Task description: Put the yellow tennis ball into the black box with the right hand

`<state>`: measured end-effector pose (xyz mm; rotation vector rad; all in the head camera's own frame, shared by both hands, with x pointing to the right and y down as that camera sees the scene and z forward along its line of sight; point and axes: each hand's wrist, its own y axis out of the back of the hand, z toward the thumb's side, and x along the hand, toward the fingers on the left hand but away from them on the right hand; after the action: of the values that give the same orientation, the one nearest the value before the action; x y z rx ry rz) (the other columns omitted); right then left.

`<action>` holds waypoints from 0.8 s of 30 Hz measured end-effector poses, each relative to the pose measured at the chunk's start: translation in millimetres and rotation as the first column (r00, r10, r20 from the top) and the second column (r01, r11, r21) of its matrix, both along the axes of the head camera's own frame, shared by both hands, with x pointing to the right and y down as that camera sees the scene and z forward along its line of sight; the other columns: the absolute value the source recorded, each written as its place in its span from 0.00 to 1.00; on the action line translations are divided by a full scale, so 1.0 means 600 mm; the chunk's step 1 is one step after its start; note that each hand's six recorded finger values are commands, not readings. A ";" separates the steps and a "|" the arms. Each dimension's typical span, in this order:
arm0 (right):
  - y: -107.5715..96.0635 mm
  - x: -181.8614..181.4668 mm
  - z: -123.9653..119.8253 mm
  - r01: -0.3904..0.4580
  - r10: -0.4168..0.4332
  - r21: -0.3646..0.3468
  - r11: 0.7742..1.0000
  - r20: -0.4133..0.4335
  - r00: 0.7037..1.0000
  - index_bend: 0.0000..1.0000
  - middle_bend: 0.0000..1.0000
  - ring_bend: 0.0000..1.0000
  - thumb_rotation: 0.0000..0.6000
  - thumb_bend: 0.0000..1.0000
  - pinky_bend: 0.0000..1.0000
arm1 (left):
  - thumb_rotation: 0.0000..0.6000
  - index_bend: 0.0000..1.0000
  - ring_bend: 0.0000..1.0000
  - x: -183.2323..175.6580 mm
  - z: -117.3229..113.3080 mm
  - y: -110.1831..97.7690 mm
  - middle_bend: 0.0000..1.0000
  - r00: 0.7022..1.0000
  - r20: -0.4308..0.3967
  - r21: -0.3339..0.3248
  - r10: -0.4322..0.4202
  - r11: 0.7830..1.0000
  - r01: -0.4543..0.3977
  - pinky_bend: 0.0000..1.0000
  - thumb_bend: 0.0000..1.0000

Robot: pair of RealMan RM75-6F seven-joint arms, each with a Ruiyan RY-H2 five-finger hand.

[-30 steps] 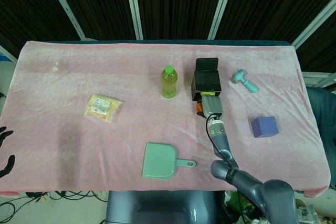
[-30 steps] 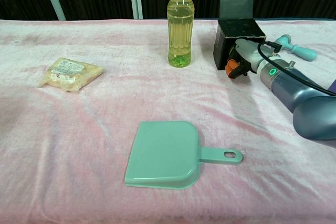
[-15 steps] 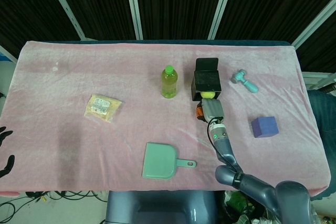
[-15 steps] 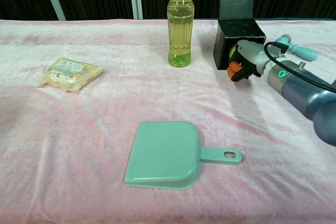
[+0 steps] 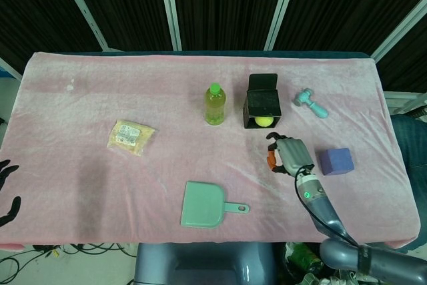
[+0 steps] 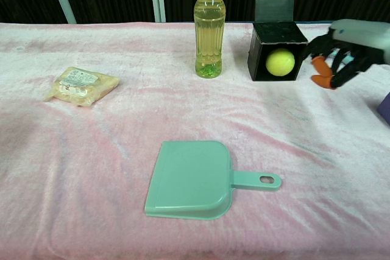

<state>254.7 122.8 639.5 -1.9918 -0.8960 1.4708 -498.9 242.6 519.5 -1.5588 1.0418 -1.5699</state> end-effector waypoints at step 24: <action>0.172 0.263 -0.203 0.009 0.134 0.438 0.899 -0.296 0.946 0.10 0.04 0.10 1.00 0.19 0.21 | 1.00 0.17 0.03 0.042 -0.027 -0.011 0.09 0.996 -0.010 0.062 0.087 0.994 -0.086 0.01 0.44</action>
<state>412.7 225.8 517.9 -1.3650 -1.0430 1.4218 -473.8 236.0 503.1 -1.5533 1.0060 -1.4581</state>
